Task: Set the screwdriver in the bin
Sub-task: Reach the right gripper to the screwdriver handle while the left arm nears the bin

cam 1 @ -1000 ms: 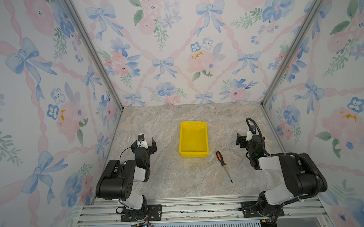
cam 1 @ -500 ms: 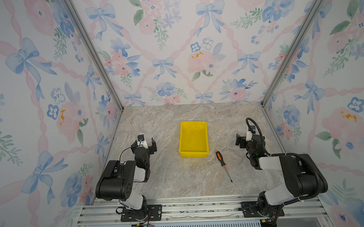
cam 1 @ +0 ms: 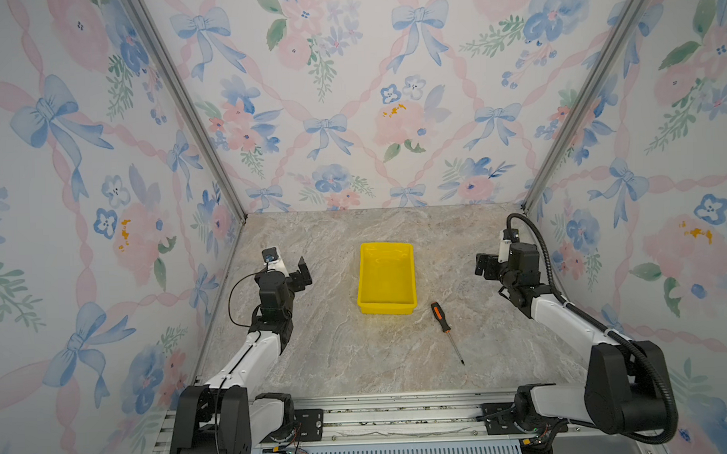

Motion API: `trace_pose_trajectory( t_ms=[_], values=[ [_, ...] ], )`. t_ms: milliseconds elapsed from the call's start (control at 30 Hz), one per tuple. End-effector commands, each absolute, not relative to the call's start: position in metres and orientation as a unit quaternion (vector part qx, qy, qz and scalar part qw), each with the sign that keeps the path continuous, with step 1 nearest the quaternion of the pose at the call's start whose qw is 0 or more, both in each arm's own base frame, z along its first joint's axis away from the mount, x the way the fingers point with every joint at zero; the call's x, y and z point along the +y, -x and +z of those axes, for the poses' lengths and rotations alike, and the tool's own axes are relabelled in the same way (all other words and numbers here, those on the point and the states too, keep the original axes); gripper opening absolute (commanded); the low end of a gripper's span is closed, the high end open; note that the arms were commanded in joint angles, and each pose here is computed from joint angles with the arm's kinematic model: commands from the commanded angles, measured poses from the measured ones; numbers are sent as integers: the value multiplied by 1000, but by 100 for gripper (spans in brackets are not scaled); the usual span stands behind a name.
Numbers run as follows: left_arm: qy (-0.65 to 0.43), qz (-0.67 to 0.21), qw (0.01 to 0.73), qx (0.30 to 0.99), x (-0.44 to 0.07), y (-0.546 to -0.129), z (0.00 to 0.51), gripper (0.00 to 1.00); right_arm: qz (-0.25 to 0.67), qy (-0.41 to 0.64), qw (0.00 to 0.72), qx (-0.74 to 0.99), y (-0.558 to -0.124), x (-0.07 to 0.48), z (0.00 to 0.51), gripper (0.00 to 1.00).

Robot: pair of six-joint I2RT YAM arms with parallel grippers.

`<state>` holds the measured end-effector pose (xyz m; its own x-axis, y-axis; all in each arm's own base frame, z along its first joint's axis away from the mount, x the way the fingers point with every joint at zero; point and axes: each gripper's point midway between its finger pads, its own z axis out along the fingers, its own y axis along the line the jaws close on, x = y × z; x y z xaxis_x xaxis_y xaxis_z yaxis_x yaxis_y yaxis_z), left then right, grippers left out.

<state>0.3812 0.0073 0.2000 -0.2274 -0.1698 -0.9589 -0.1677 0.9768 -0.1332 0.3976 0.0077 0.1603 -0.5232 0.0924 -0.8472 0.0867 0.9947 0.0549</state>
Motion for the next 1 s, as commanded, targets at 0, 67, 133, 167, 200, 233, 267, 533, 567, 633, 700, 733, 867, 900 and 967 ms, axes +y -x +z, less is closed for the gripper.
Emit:
trace_pose_trajectory(
  t_ms=[0, 67, 133, 167, 200, 233, 267, 533, 567, 633, 700, 733, 867, 900, 967],
  values=[
    [120, -46, 499, 857, -10, -366, 168, 98, 26, -63, 387, 920, -358, 19, 138, 97],
    [85, -93, 472, 872, -32, -364, 166, 97, 37, -44, 369, 928, -345, 32, 138, 97],
    [65, -119, 455, 880, -50, -361, 167, 98, 39, -29, 347, 936, -334, 40, 135, 97],
    [49, -131, 453, 881, -61, -359, 170, 98, 39, -21, 333, 942, -327, 45, 132, 97],
    [31, -141, 451, 881, -72, -356, 173, 97, 38, -15, 318, 947, -320, 49, 129, 97],
    [0, -152, 457, 876, -88, -356, 186, 97, 40, -6, 306, 951, -314, 54, 127, 97],
    [-36, -160, 456, 875, -105, -352, 193, 97, 42, 5, 298, 954, -309, 60, 126, 97],
    [-278, -197, 408, 847, -204, -300, 197, 98, 85, 34, 271, 958, -287, 96, 113, 97],
    [-297, -211, 407, 838, -213, -293, 200, 97, 89, 37, 270, 958, -285, 100, 111, 97],
    [-328, -228, 403, 823, -227, -280, 204, 98, 97, 42, 269, 957, -282, 107, 108, 97],
    [-358, -238, 397, 811, -237, -268, 204, 98, 100, 49, 264, 958, -279, 114, 103, 98],
    [-369, -241, 393, 807, -241, -262, 203, 98, 100, 53, 261, 959, -278, 117, 101, 98],
    [-396, -251, 380, 798, -251, -245, 198, 98, 102, 69, 249, 961, -276, 130, 89, 99],
    [-398, -250, 377, 798, -252, -243, 196, 97, 101, 72, 248, 961, -276, 132, 86, 99],
    [-400, -255, 372, 798, -254, -239, 193, 98, 102, 79, 244, 961, -277, 139, 79, 100]
  ],
)
